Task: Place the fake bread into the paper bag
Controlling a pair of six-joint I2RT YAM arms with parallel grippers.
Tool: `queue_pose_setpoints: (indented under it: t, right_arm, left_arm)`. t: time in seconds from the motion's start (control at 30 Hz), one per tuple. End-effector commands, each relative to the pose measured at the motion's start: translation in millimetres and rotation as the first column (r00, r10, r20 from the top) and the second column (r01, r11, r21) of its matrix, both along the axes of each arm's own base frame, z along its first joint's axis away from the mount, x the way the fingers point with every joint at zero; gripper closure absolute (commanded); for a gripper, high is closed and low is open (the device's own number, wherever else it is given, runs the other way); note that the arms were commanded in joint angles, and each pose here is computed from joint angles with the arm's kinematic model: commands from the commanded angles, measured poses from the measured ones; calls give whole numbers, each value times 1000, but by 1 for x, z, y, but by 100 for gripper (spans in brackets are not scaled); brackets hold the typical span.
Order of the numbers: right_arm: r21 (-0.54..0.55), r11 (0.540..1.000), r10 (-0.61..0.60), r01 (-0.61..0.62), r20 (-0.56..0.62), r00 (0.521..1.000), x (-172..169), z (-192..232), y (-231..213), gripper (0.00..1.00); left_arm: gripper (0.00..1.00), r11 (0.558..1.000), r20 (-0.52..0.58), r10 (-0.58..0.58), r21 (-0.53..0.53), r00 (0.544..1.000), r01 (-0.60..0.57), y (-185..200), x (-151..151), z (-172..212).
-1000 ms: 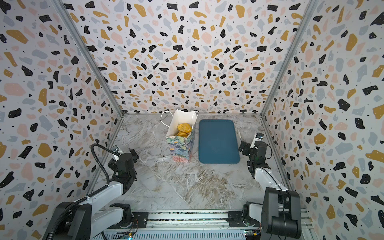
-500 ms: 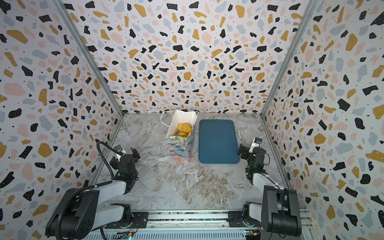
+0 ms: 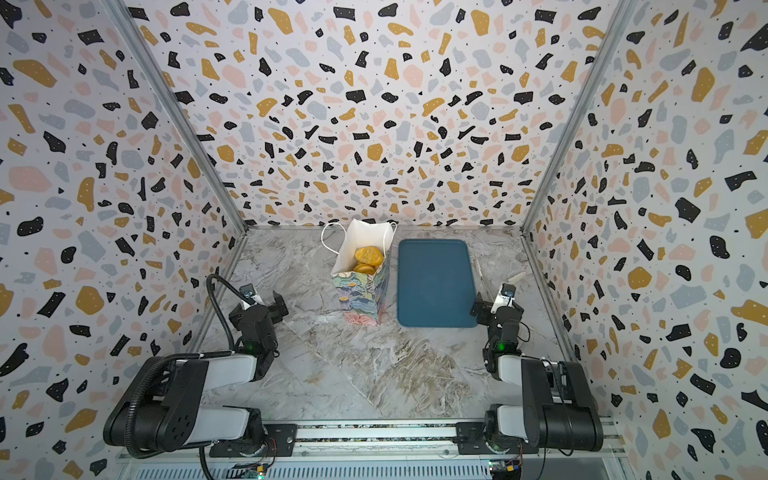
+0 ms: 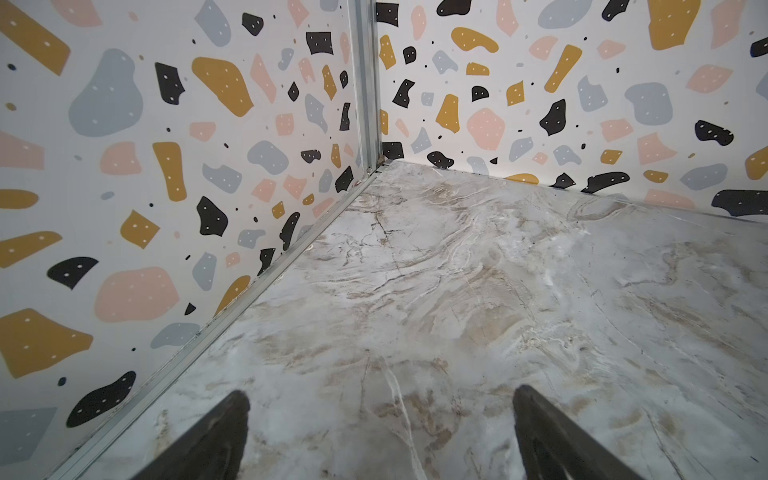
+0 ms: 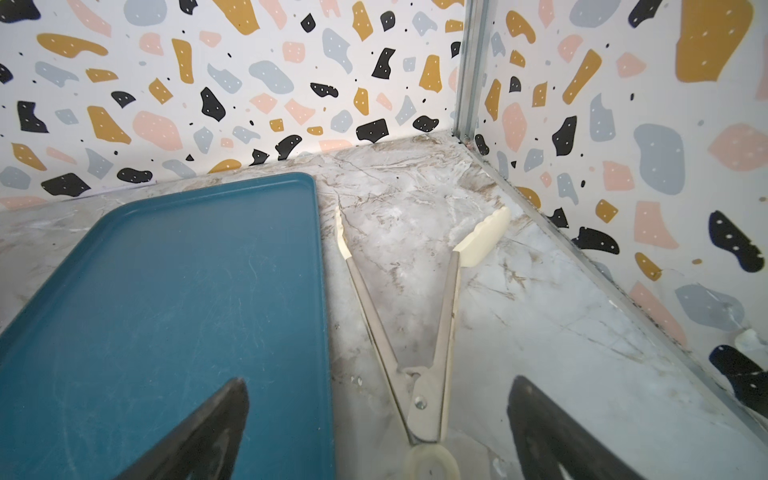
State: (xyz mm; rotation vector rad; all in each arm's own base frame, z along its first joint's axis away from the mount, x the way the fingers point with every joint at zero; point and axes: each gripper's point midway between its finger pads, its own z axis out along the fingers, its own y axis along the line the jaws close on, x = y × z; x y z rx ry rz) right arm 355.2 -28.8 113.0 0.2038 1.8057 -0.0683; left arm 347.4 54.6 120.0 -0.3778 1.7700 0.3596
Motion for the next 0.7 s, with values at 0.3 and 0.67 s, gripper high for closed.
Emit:
queue_pose_setpoints:
  t: [0.3, 0.67]
  right_arm:
    - [-133, 991, 48, -24, 179, 983, -4, 32, 24, 1]
    - [-163, 983, 112, -89, 143, 983, 7, 20, 37, 1]
  left_arm:
    - [0, 996, 131, -94, 23, 987, 91, -12, -7, 16]
    - [0, 996, 131, -93, 25, 987, 90, -12, -7, 16]
